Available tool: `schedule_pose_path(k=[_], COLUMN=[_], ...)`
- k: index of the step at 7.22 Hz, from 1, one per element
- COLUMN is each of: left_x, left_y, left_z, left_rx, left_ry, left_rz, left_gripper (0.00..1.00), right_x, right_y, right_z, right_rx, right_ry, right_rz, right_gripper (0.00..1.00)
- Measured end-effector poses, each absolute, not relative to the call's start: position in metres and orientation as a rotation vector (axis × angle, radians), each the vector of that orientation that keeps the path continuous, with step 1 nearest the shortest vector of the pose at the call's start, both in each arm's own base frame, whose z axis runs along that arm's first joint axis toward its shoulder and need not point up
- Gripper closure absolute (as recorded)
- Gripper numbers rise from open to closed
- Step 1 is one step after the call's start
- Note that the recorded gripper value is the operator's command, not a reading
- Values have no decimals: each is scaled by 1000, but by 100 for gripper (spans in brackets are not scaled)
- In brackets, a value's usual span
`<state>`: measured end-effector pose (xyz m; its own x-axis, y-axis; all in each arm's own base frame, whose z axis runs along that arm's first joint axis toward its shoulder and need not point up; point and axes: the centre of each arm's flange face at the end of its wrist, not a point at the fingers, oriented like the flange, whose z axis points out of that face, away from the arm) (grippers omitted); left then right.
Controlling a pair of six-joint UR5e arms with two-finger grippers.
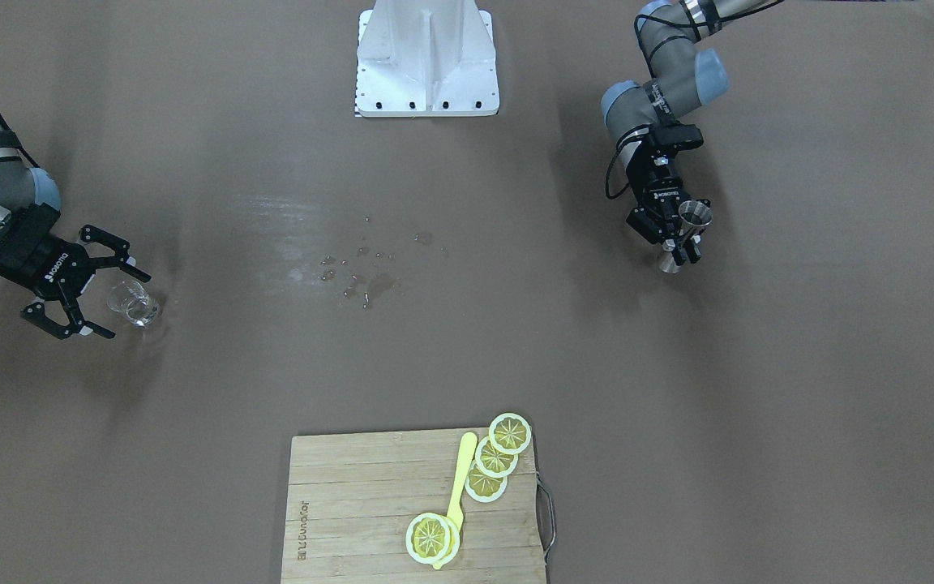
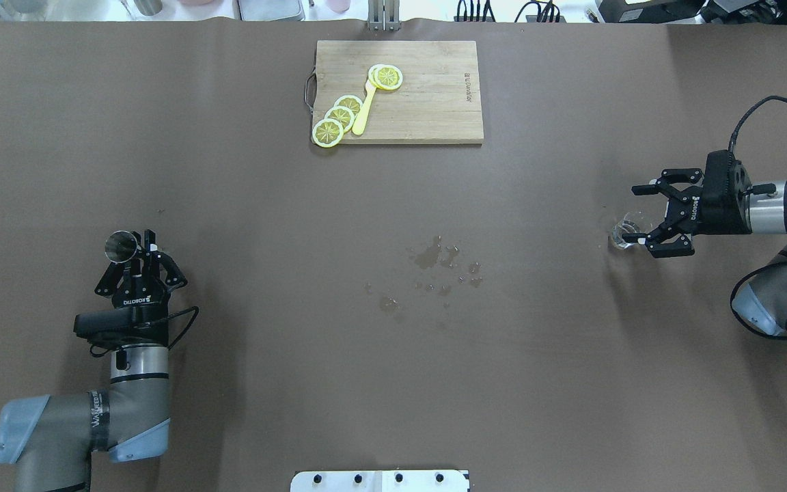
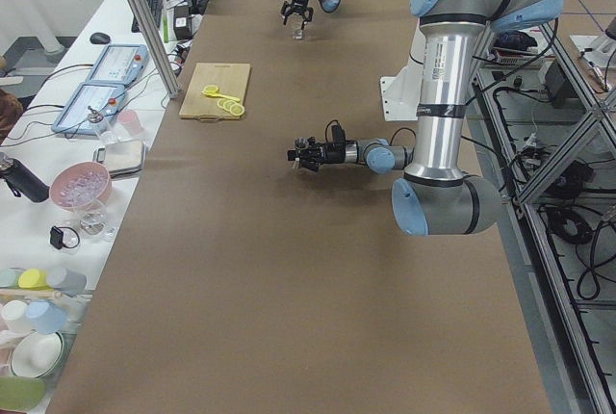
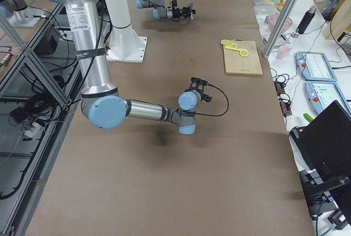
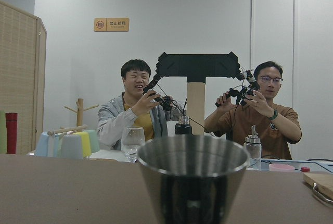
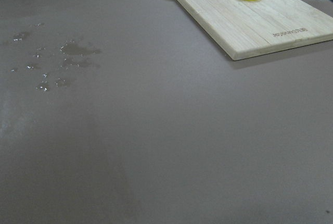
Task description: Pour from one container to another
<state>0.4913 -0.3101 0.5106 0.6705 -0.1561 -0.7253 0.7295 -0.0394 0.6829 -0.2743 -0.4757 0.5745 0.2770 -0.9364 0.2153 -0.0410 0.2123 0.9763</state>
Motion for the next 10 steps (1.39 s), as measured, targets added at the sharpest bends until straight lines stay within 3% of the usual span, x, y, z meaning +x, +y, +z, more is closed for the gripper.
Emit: schedule_pose_path(k=[1, 2, 3, 7, 8, 10], left_x=[493, 494, 495, 496, 496, 493], left_y=[-307, -305, -303, -295, -292, -288], left_z=[511, 511, 511, 517, 519, 522], left_rx=[1432, 1424, 1420, 1416, 1416, 1424], left_ry=[509, 512, 513, 512, 512, 514], left_rz=[-760, -757, -754, -733, -724, -713], left_gripper=[73, 71, 54, 39, 2, 1], right_x=[-273, -269, -263, -252, -251, -244], right_y=[-476, -478, -482, -519, -532, -564], right_z=[569, 567, 565, 555, 555, 550], right_rx=[1176, 1174, 1169, 1114, 1067, 971], right_ry=[-1114, -1119, -1115, -1044, -1015, -959], right_rz=[-830, -819, -808, -748, -725, -670], right_gripper=[1, 1, 1, 0, 0, 0])
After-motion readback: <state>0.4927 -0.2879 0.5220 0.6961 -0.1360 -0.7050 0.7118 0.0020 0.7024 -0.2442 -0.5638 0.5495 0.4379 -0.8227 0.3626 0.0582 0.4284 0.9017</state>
